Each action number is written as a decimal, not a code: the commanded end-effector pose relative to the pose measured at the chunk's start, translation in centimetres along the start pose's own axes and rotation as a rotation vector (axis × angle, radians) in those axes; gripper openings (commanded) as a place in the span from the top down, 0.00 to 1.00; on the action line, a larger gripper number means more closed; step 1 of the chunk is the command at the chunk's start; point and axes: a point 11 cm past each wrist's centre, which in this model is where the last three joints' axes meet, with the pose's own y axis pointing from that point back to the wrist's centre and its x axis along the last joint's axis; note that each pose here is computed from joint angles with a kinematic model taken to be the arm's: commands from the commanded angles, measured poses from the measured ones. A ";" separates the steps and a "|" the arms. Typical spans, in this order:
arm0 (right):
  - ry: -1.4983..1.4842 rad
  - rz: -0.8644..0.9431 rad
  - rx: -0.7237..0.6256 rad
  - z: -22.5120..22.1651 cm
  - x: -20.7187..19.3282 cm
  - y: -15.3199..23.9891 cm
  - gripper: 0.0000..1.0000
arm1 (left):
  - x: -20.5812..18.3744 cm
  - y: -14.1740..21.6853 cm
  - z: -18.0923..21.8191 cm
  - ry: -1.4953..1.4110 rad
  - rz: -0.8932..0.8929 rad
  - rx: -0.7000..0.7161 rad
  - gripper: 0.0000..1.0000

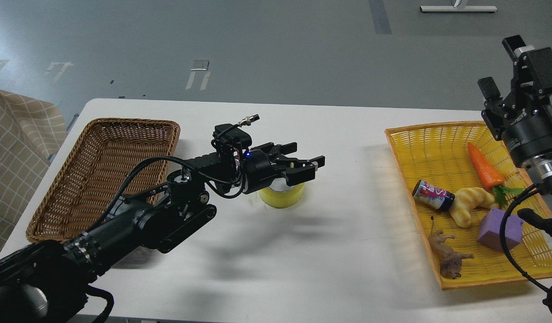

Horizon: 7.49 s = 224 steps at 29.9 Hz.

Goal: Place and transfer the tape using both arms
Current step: 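Close the left gripper on the tape roll's rim, then lift the tape roll with the left gripper and carry it over the wicker basket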

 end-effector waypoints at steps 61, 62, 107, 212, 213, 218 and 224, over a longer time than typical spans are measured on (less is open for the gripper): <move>-0.070 0.000 -0.045 2.2 -0.8 -0.4 0.00 | -1.2 3.0 -7.1 -0.164 -0.087 0.279 0.02; -0.070 0.000 -0.047 2.2 -0.8 -0.4 0.00 | -1.2 2.9 -7.0 -0.164 -0.087 0.276 0.02; -0.085 0.014 -0.081 3.5 -0.6 -0.2 0.00 | -4.2 4.8 -9.0 -0.122 -0.139 0.341 0.02; -0.116 0.037 -0.136 5.6 -0.4 -0.9 0.00 | 10.5 15.4 -13.6 -0.306 0.069 0.459 0.99; -0.116 0.036 -0.136 5.6 -0.4 -0.9 0.00 | 11.0 16.2 -13.8 -0.315 0.070 0.467 0.99; -0.118 0.024 -0.144 5.9 -0.9 -0.9 0.00 | 11.9 19.8 -15.0 -0.328 0.063 0.528 0.98; -0.118 0.024 -0.145 6.0 -0.9 -0.9 0.00 | 11.2 25.2 -16.4 -0.337 0.004 0.574 0.98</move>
